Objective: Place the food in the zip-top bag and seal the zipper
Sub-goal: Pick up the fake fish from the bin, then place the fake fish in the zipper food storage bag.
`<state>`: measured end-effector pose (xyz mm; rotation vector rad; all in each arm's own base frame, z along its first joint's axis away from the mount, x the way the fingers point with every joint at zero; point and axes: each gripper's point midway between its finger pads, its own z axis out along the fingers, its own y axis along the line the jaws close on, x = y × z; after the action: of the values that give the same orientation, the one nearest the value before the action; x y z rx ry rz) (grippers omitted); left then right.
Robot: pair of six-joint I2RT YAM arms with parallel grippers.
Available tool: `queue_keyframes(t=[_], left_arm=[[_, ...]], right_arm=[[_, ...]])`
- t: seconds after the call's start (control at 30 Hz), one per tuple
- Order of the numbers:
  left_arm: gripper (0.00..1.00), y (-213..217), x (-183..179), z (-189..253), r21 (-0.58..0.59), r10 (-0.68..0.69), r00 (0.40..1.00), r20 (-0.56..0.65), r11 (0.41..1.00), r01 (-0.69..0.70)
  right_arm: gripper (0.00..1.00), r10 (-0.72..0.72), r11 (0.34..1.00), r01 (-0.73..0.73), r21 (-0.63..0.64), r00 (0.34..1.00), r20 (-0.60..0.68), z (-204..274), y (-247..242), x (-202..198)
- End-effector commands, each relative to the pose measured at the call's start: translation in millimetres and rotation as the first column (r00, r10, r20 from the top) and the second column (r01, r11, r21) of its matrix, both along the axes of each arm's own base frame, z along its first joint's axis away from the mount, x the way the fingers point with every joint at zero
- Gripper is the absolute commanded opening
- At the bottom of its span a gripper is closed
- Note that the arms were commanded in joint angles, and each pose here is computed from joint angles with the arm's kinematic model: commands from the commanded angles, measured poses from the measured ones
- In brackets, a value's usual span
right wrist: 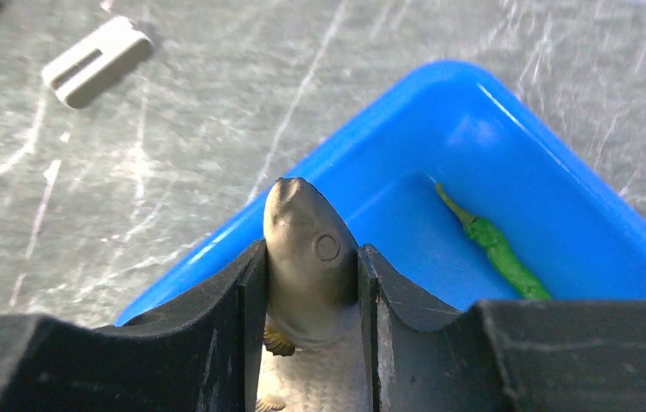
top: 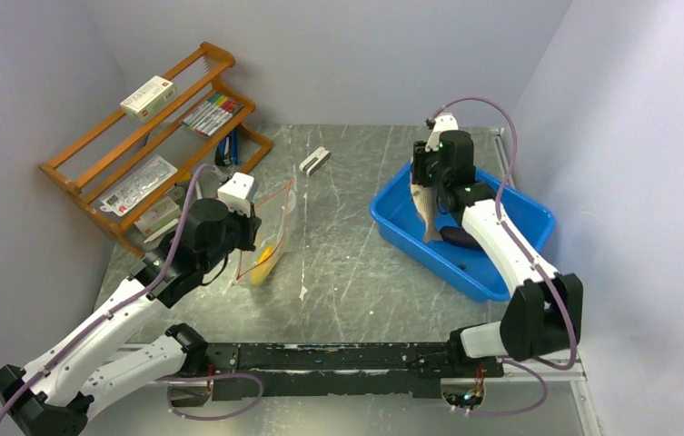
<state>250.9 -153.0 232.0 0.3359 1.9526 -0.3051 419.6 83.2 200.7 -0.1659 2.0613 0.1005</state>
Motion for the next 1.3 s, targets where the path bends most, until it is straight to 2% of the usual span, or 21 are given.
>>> queue_keyframes(t=[0.0,0.2,0.37,0.5,0.6,0.8,1.0,1.27], left_arm=[[0.07,0,4,8,-0.02,0.007,0.999,0.032,1.0,-0.006],[0.07,0,2,10,-0.028,0.005,0.999,0.037,1.0,-0.004],[0.07,-1,0,12,-0.038,-0.009,0.999,0.044,0.999,0.01],[0.07,-3,1,13,-0.042,-0.014,0.999,0.048,0.999,0.016],[0.07,-6,0,13,-0.06,-0.022,0.999,0.038,0.998,0.025],[0.07,-25,-4,26,-0.139,-0.077,0.997,-0.005,0.987,0.076],[0.07,-39,-2,31,-0.193,-0.107,0.994,-0.028,0.976,0.1],[0.07,-60,-4,36,-0.238,-0.181,0.98,-0.077,0.958,0.159]], right_arm=[[0.22,0.013,1.0,-0.012,-0.013,0.993,0.119,42,13,-14],[0.22,0.129,0.988,-0.147,0.039,0.949,0.287,97,50,-42],[0.22,0.243,0.946,-0.307,0.103,0.884,0.4,137,85,-68],[0.22,0.369,0.835,-0.52,0.181,0.772,0.517,171,128,-103],[0.21,0.443,0.718,-0.66,0.22,0.677,0.587,191,162,-135],[0.2,0.462,0.506,-0.83,0.236,0.492,0.738,237,194,-185],[0.2,0.418,0.391,-0.896,0.211,0.377,0.826,264,207,-207],[0.21,0.268,0.247,-0.957,0.155,0.221,0.938,293,219,-230]])
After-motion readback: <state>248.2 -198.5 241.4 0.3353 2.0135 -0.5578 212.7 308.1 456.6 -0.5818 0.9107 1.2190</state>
